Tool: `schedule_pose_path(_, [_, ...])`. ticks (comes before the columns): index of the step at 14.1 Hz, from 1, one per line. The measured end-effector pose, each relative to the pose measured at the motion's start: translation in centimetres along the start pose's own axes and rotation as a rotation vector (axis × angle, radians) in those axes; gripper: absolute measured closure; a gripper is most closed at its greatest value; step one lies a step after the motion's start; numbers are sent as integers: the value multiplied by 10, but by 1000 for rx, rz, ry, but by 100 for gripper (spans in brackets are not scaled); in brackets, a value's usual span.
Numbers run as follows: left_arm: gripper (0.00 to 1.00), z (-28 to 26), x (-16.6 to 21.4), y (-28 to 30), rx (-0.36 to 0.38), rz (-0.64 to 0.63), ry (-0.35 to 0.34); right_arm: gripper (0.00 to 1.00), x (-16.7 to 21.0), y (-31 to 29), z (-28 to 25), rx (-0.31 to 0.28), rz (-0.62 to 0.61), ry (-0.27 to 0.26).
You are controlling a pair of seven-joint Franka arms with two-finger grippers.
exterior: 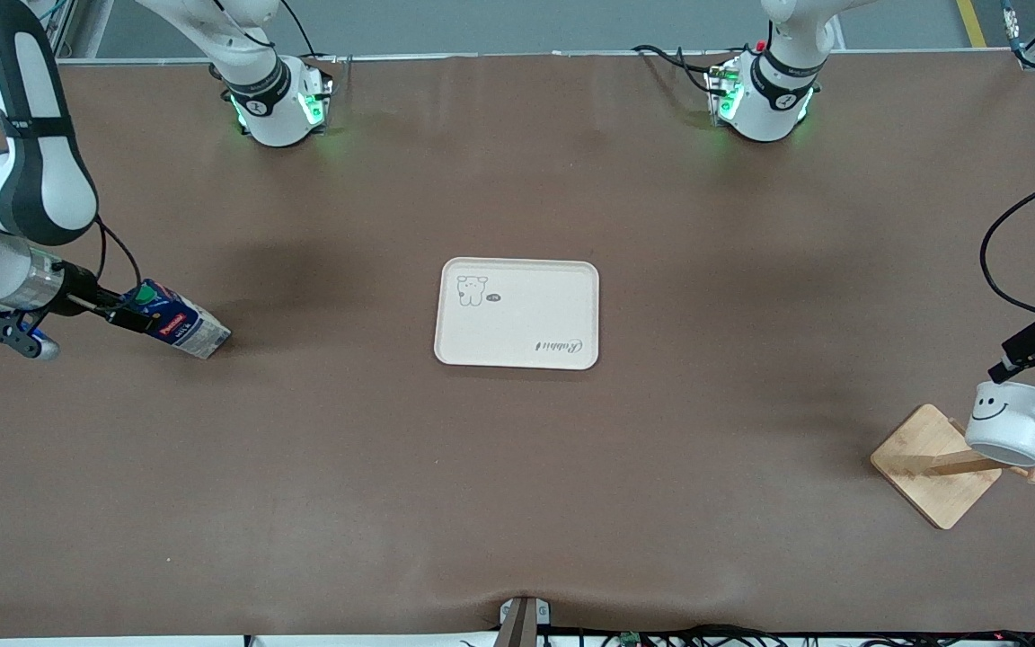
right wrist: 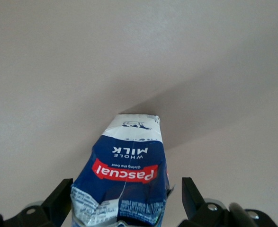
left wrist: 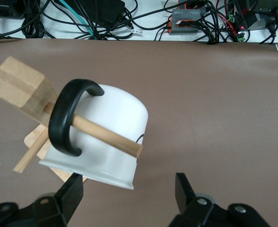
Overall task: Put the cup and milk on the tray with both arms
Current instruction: 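Lift the milk carton with the right gripper while the left gripper grasps the mug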
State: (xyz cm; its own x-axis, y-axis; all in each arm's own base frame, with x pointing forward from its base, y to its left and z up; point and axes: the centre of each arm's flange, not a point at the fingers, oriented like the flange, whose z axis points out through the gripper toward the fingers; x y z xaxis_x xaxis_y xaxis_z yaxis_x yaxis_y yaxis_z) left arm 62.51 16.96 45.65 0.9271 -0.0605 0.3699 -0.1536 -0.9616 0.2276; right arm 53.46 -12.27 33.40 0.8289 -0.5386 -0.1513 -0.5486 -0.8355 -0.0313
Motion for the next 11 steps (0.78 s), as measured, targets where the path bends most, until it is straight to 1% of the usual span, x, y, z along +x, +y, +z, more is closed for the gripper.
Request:
schedule_pose_path(3, [15,2,0,0,-1,0,-2,0,-5,1,5,-4,85,-10])
schedule_pose_path(4, [20,3,0,-1,-2,-1,-4,0,-7,0,6,-5,92,-10])
schedule_pose_path(7, [22,9,3,-4,-1,-2,-3,0,-10,-7,7,-3,90,-1])
schedule_pose_path(9, [24,13,6,-8,12,-4,13,0,-10,-8,11,1,92,14])
schedule_pose_path(11, [27,17,8,-11,25,-5,27,0,-12,-6,16,1,94,17])
